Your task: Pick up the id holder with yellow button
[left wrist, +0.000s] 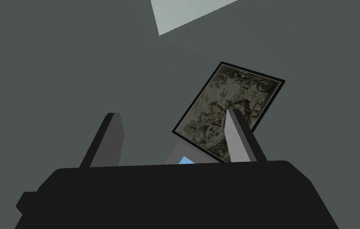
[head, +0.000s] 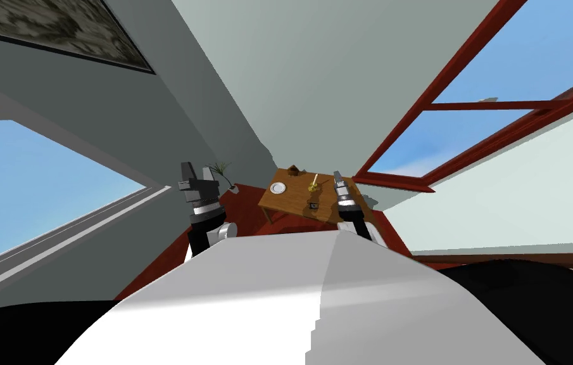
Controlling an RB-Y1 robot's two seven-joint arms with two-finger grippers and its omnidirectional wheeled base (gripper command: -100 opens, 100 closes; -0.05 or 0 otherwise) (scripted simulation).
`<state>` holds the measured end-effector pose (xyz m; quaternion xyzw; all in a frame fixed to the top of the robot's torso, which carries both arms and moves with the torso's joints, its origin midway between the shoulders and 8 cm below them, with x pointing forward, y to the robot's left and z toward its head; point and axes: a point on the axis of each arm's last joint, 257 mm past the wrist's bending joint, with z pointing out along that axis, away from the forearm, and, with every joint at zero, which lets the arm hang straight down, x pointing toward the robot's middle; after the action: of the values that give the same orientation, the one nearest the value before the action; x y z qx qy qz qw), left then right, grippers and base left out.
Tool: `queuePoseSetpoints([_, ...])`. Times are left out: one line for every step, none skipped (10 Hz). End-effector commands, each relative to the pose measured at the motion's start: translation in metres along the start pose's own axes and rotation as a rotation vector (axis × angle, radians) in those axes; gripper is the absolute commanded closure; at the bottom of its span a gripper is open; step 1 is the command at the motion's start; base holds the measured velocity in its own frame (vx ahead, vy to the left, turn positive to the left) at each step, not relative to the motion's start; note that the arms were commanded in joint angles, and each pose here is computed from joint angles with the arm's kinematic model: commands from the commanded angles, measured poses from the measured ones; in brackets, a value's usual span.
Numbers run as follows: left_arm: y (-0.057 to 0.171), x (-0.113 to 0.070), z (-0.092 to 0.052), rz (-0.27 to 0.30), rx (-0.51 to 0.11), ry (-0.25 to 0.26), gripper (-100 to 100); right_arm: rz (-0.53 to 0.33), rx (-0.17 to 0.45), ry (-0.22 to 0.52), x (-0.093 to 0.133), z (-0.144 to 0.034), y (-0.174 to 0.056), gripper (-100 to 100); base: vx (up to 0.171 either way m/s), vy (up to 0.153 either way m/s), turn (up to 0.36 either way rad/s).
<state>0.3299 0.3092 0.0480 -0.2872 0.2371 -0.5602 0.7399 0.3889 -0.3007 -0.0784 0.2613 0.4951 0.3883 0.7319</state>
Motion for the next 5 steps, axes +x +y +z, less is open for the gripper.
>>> queuePoseSetpoints([0.0,0.0,0.0,0.0,0.0,0.0,0,-0.063,0.083,0.041,0.01,-0.006,-0.032,-100,0.0,0.057,0.204])
queuePoseSetpoints([0.0,0.0,0.0,0.0,0.0,0.0,0,-0.063,0.089,0.042,0.011,-0.006,-0.033,-100,0.004,0.04,0.044])
queuePoseSetpoints([0.0,0.0,0.0,0.0,0.0,0.0,0,-0.103,0.143,0.07,0.018,-0.01,-0.054,-100,0.002,0.045,0.15])
queuePoseSetpoints([0.0,0.0,0.0,0.0,0.0,0.0,0,-0.143,0.196,0.098,0.024,-0.015,-0.074,-100,-0.005,0.058,0.249])
queuePoseSetpoints([0.0,0.0,0.0,0.0,0.0,0.0,0,-0.143,0.199,0.099,0.024,-0.015,-0.076,-100,0.006,0.039,0.076])
